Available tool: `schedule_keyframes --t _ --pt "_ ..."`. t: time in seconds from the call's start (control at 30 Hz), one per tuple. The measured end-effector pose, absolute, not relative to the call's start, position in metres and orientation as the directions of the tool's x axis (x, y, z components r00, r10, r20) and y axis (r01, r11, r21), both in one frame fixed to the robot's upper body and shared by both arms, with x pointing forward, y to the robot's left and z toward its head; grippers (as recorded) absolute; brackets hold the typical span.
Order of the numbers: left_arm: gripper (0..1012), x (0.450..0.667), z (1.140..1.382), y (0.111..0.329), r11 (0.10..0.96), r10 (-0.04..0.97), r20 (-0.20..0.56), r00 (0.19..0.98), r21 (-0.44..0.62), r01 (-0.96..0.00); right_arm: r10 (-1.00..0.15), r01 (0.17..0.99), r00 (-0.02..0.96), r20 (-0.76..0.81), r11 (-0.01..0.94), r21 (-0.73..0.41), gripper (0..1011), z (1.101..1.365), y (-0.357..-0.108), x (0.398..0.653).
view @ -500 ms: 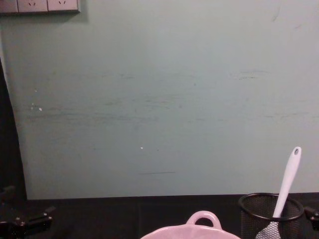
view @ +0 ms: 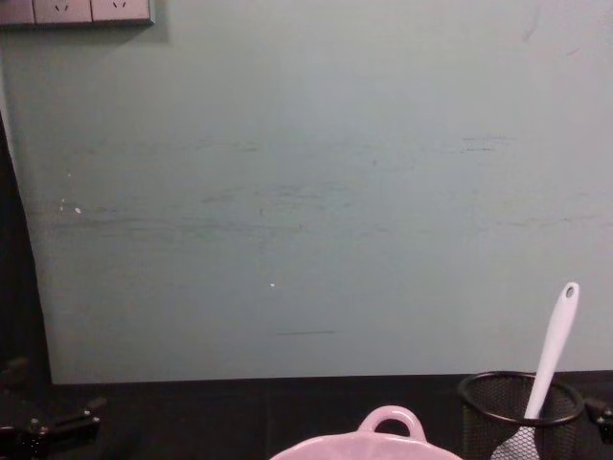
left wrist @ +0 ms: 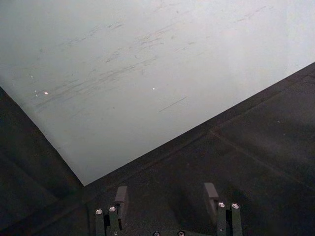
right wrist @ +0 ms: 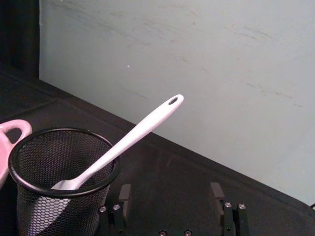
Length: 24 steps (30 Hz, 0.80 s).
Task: Use the one hand to pick up the spoon and stir the clear water in the bowl.
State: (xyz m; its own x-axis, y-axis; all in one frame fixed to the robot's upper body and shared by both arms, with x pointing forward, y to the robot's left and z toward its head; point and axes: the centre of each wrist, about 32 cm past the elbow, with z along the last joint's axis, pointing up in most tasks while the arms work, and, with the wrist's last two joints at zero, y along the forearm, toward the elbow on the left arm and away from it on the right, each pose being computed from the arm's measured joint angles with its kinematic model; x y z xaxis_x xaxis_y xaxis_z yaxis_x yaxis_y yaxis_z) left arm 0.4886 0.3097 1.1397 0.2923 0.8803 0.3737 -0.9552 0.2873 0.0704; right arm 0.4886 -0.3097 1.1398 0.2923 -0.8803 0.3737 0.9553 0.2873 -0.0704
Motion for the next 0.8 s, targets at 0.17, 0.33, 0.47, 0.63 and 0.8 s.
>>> schedule_keyframes --t 0.17,0.33,0.47,0.63,0.8 --pt "1005 0.4886 1.1398 0.3097 0.287 0.88 0.374 0.292 0.07 -0.955 -0.88 0.955 0.292 0.374 0.287 -0.07 1002 1.1398 -0.3097 0.4886" --pt "1005 0.4886 1.1398 0.3097 0.287 0.88 0.374 0.292 0.07 -0.955 -0.88 0.955 0.292 0.374 0.287 -0.07 1002 1.1397 -0.3097 0.4886" --pt "1005 0.4886 1.1398 0.3097 0.287 0.88 0.374 0.292 0.07 -0.955 -0.88 0.955 0.292 0.374 0.287 -0.07 1002 1.1398 -0.3097 0.4886" --pt "1005 0.4886 1.1398 0.3096 0.287 0.88 0.374 0.292 0.07 -0.955 -0.88 0.955 0.292 0.374 0.287 -0.07 1002 1.1398 -0.3096 0.4886" --pt "1005 0.4886 1.1398 0.3097 0.287 0.88 0.374 0.292 0.07 -0.955 -0.88 0.955 0.292 0.374 0.287 -0.07 1002 1.1398 -0.3097 0.4886"
